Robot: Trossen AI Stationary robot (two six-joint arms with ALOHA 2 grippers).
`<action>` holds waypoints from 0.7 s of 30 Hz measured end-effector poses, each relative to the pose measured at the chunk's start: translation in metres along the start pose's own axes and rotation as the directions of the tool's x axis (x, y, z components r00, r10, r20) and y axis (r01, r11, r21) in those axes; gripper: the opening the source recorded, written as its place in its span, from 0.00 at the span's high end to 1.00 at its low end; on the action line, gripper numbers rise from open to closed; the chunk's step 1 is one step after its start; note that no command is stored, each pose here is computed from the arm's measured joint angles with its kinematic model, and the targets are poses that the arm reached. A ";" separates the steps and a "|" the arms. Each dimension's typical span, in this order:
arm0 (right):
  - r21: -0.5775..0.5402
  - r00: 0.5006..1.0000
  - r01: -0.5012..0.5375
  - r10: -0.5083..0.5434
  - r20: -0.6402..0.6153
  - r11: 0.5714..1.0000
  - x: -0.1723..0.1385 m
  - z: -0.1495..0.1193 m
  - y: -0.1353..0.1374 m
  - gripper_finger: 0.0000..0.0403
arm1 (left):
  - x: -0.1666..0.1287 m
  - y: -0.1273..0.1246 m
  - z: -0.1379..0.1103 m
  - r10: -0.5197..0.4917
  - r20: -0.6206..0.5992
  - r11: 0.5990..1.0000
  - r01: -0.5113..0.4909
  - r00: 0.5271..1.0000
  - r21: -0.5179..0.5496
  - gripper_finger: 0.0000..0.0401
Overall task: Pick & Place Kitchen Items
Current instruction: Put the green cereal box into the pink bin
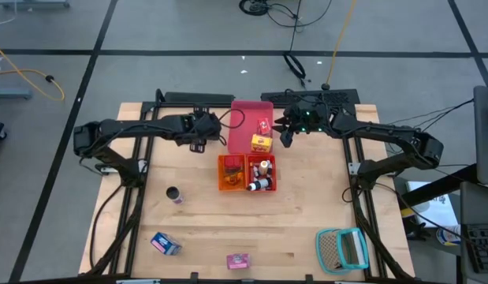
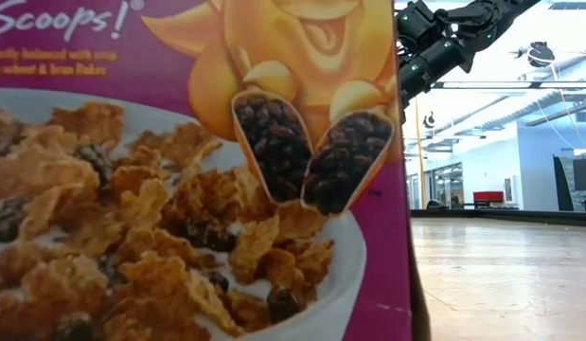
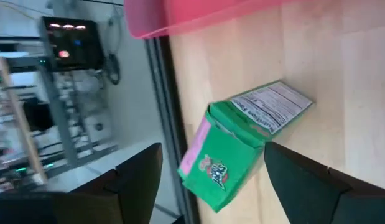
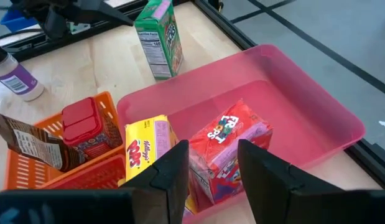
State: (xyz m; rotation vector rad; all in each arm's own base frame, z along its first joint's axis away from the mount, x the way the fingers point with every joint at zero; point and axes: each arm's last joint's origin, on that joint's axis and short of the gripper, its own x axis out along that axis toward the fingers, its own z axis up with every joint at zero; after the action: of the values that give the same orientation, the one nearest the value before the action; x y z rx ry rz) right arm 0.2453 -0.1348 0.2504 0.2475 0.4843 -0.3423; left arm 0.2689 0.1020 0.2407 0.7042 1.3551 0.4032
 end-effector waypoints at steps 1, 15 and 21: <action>0.000 1.000 0.000 0.000 0.000 1.000 0.000 0.000 0.000 0.67 | 0.002 0.002 -0.002 -0.021 0.008 1.000 0.021 1.000 -0.006 0.31; 0.000 1.000 -0.001 0.001 0.000 1.000 0.000 0.000 0.000 0.67 | 0.038 0.024 -0.026 -0.239 0.080 0.966 0.245 0.968 -0.081 0.32; 0.000 1.000 -0.001 0.001 0.001 1.000 0.000 0.000 0.000 0.67 | 0.062 0.022 -0.026 -0.284 0.042 0.950 0.287 0.958 -0.120 0.32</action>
State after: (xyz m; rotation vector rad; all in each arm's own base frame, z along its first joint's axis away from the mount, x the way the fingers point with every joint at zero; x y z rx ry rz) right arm 0.2454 -0.1347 0.2506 0.2475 0.4837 -0.3412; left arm 0.2581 0.1642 0.2075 0.3992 1.3722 0.2435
